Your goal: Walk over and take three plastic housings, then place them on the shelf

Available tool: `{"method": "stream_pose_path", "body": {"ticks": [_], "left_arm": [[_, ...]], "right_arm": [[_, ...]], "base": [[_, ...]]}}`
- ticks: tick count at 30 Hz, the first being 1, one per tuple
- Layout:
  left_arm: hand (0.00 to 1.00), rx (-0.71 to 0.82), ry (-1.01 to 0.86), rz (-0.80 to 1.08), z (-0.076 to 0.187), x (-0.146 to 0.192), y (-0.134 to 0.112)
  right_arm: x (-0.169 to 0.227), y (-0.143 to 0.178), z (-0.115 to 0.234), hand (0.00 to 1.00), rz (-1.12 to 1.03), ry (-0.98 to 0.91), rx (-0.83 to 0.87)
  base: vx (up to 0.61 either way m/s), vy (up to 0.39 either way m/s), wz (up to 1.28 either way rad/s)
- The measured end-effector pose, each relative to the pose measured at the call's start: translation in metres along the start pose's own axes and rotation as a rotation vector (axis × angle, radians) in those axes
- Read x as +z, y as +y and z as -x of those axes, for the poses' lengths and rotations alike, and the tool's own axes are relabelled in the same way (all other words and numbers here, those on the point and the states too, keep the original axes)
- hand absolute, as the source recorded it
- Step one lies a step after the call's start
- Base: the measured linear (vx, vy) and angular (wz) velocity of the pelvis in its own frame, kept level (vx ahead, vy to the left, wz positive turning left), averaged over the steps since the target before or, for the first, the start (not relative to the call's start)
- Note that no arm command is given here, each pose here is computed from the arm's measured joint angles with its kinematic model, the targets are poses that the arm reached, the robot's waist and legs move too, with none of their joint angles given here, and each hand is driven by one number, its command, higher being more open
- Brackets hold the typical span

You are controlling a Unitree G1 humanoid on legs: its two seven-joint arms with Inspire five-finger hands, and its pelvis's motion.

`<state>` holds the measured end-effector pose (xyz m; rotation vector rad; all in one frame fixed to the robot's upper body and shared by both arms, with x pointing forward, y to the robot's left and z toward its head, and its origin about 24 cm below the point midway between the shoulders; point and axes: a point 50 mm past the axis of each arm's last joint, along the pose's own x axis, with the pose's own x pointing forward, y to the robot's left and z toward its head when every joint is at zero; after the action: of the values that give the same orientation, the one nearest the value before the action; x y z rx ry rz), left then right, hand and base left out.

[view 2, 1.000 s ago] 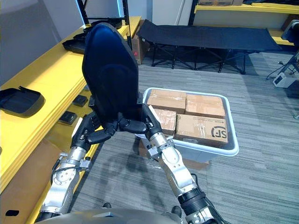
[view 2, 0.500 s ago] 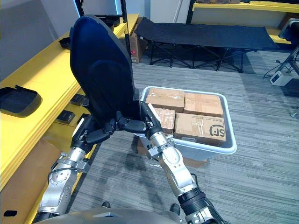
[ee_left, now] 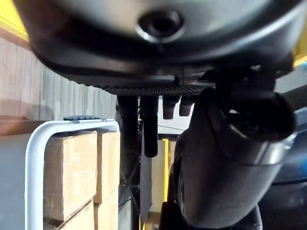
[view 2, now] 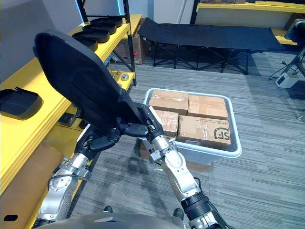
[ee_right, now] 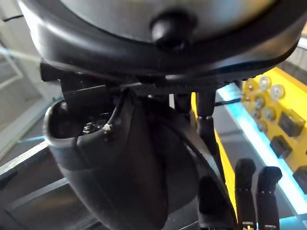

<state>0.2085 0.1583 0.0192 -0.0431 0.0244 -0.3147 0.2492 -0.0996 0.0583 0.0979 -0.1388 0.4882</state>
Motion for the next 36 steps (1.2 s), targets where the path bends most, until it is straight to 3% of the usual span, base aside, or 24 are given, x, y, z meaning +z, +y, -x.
{"method": "stream_pose_path", "body": {"ticks": [10,23,36], "left_arm": [[1.00,0.049,-0.052,0.178,0.009,0.001,0.010],[1.00,0.081,-0.063,0.176,0.023,0.005,0.033],[1.00,0.102,-0.370,0.521,0.024,0.022,0.036]], "right_arm": [[0.017,-0.009,-0.003,0.00,-0.018,-0.129,-0.136],[0.029,-0.017,-0.002,0.00,-0.026,-0.203,-0.203],[0.023,-0.016,0.002,0.00,-0.044,-0.185,-0.211]], "base": [[0.00,0.000,0.00],[0.00,0.000,0.00],[0.00,0.000,0.00]]}}
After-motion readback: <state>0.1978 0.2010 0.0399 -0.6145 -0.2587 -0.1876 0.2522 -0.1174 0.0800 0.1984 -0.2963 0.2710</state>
